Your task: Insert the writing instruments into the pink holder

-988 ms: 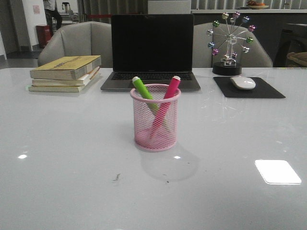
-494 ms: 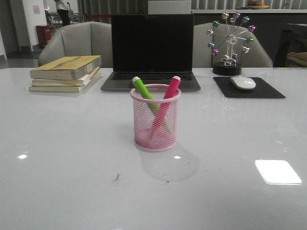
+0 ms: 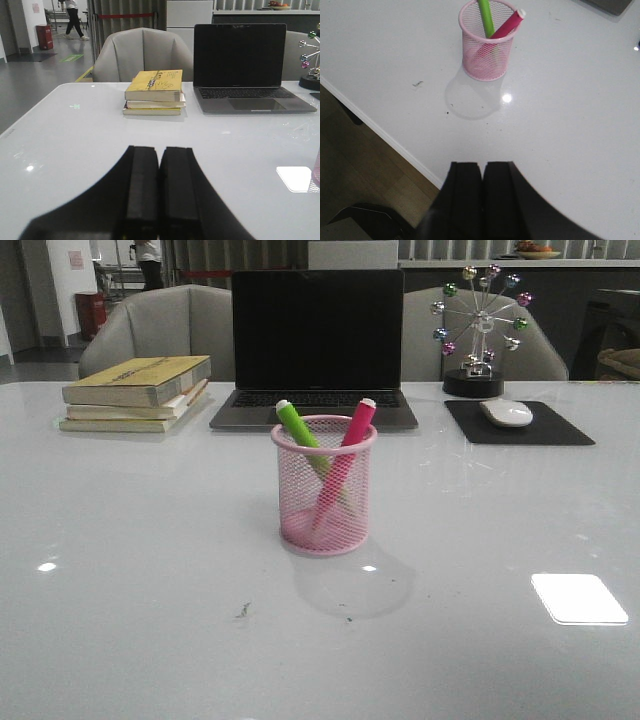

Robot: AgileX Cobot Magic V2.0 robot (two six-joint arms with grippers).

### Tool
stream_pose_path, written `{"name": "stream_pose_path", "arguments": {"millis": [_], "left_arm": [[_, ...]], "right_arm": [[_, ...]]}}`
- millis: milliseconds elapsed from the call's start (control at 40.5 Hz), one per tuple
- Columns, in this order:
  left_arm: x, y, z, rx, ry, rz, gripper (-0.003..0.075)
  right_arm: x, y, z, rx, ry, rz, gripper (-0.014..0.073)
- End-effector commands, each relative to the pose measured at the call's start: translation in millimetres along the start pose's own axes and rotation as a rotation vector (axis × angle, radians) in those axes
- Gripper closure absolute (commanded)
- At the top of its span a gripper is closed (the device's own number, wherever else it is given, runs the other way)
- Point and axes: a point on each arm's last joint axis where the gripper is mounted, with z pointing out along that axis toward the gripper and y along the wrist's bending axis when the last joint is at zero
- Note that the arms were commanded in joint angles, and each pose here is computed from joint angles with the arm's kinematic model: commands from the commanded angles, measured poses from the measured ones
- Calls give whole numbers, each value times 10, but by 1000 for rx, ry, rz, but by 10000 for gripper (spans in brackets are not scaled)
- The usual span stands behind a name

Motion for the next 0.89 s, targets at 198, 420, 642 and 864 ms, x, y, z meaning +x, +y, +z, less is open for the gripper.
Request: {"name": "stream_pose_path", "arguments": {"millis": [198,420,642,864], "left_arm": [[-114,4,-23,-3,-189,-23,629],[-113,0,-23,5,-187,-21,629],[-110,-1,-21,7,-184,-22,629],[-110,-1,-21,7,-184,-22,629]], "right_arm": [[-131,-10,-59,10,-96,-14,507],[-130,-10,-59,10,-96,-14,507],[-131,-10,-59,10,-96,-14,506],[-131,-10,-59,10,-96,-14,506]]}}
